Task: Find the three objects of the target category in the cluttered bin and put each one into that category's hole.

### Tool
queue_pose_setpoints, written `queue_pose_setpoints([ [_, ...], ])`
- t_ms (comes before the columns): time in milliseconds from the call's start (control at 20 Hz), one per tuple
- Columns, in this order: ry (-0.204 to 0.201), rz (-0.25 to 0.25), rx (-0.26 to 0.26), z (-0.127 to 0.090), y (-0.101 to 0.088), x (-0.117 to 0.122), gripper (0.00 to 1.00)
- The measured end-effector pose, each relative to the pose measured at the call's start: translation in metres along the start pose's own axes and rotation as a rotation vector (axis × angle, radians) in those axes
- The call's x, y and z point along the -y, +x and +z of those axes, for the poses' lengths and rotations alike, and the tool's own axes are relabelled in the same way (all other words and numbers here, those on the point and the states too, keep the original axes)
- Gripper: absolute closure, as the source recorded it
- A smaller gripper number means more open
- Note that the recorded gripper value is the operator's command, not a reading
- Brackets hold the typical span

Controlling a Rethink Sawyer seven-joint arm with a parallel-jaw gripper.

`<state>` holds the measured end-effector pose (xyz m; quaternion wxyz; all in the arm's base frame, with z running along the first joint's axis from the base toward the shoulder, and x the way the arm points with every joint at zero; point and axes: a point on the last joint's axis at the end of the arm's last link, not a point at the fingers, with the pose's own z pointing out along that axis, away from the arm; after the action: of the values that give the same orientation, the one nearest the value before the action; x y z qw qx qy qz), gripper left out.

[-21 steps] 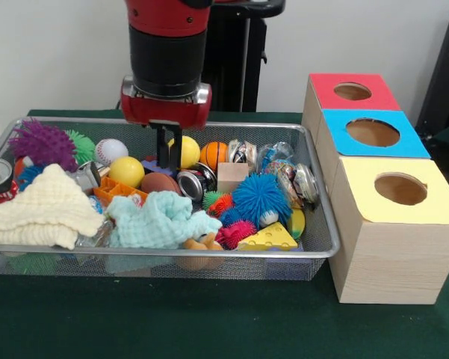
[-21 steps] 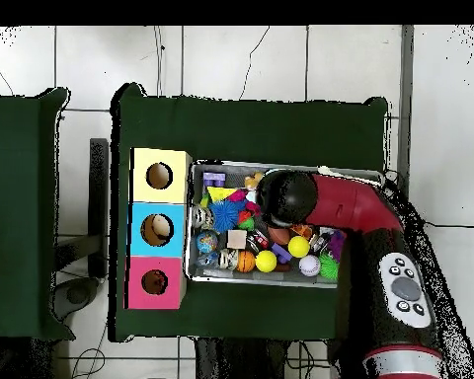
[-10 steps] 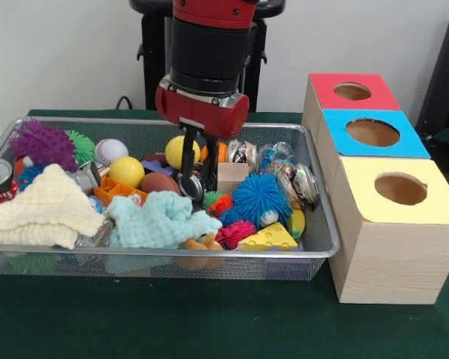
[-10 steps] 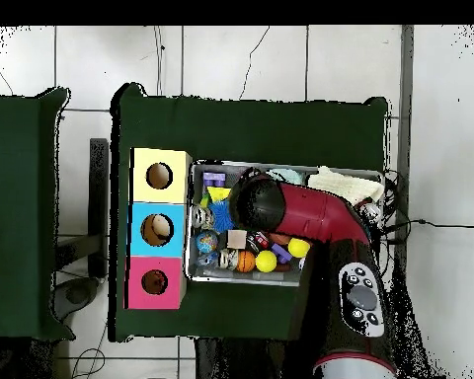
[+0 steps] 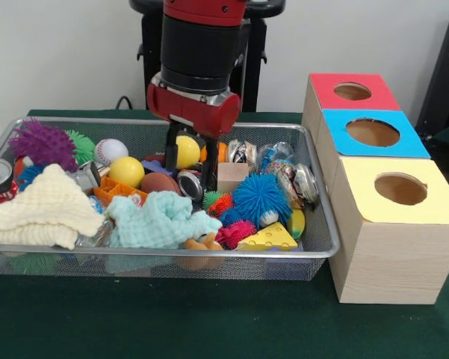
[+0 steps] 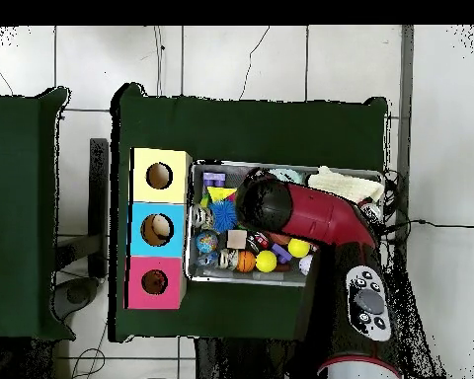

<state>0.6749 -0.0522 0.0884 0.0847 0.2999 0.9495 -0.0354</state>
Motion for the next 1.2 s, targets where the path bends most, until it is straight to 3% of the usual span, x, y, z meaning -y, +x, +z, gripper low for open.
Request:
queue_pose_setpoints([
  [400, -0.008, 0.075, -0.007, 0.001, -0.017, 0.022, 0.0],
  [700, -0.028, 0.133, -0.021, 0.0, -0.023, 0.023, 0.0],
  [850, -0.039, 0.159, -0.039, -0.001, -0.019, 0.021, 0.0],
  [1200, -0.049, 0.193, -0.102, 0.001, 0.011, 0.01, 0.0],
])
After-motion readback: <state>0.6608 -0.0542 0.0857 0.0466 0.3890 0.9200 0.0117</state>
